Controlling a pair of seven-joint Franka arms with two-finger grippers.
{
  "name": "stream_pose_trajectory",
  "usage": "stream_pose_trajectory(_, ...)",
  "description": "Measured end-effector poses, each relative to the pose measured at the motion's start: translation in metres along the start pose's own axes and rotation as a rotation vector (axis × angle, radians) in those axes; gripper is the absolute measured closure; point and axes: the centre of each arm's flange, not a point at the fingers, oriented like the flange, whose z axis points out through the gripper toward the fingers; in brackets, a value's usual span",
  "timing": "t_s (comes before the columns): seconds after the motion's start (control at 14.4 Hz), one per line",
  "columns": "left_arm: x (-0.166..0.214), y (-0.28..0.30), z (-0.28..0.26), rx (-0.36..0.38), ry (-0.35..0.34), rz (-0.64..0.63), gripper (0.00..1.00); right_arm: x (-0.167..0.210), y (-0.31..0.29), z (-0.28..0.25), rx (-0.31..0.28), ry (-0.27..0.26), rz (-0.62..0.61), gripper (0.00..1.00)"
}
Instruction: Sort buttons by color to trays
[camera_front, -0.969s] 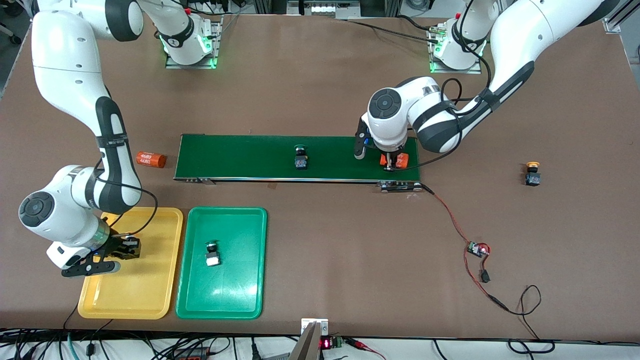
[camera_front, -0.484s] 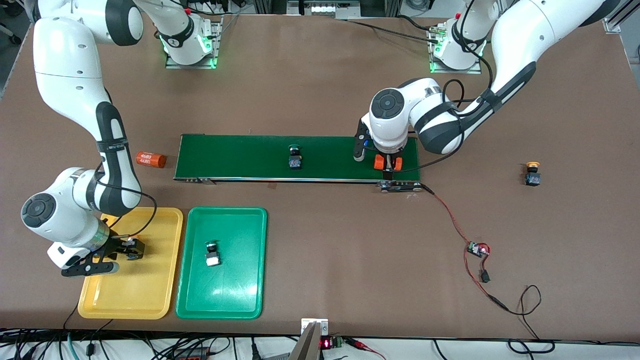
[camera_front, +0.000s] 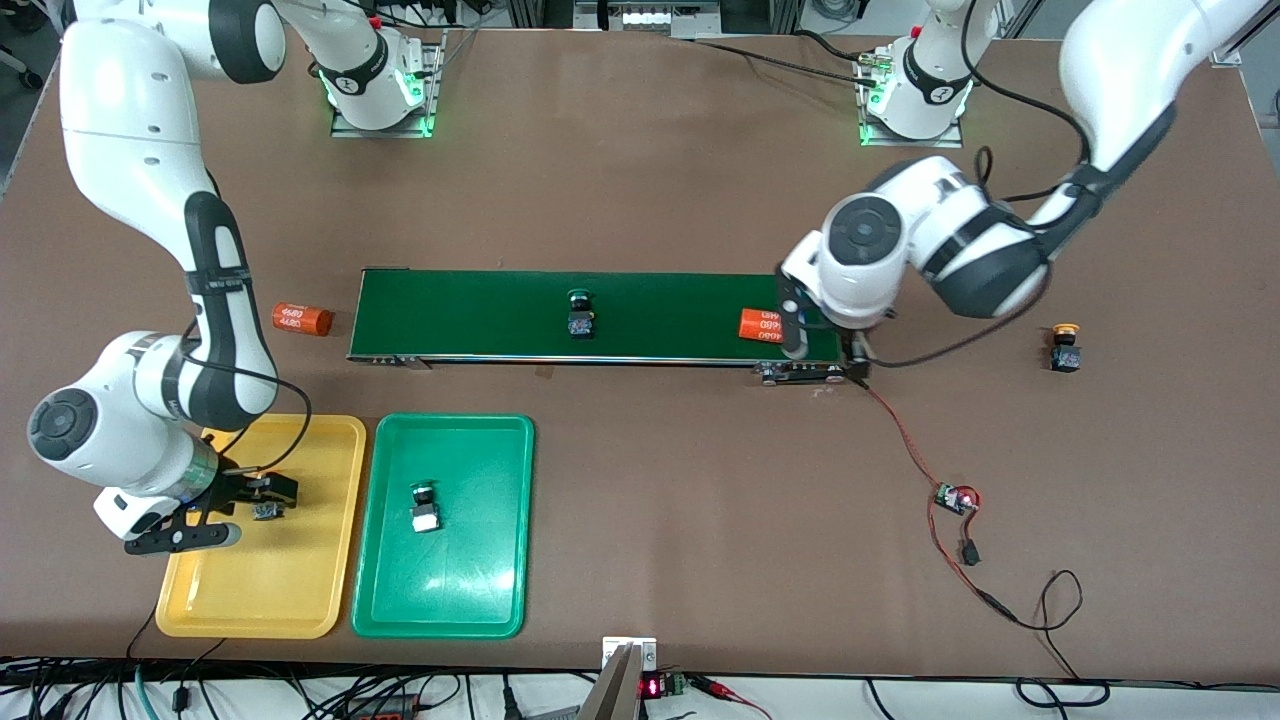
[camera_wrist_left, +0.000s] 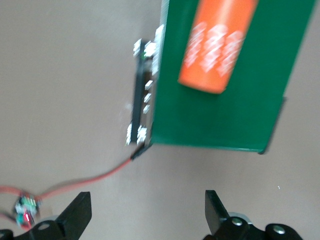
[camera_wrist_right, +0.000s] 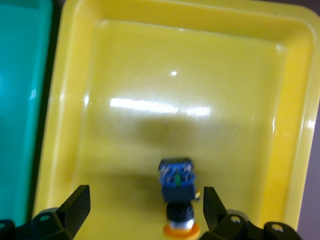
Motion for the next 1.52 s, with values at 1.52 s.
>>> stream_pose_trajectory(1.52,-0.214,-0.126,0.031,-0.193,-0.062,-0.809,0.0,-0.184,-0.089,-0.192,-0.006,-0.282,0.152,0.0)
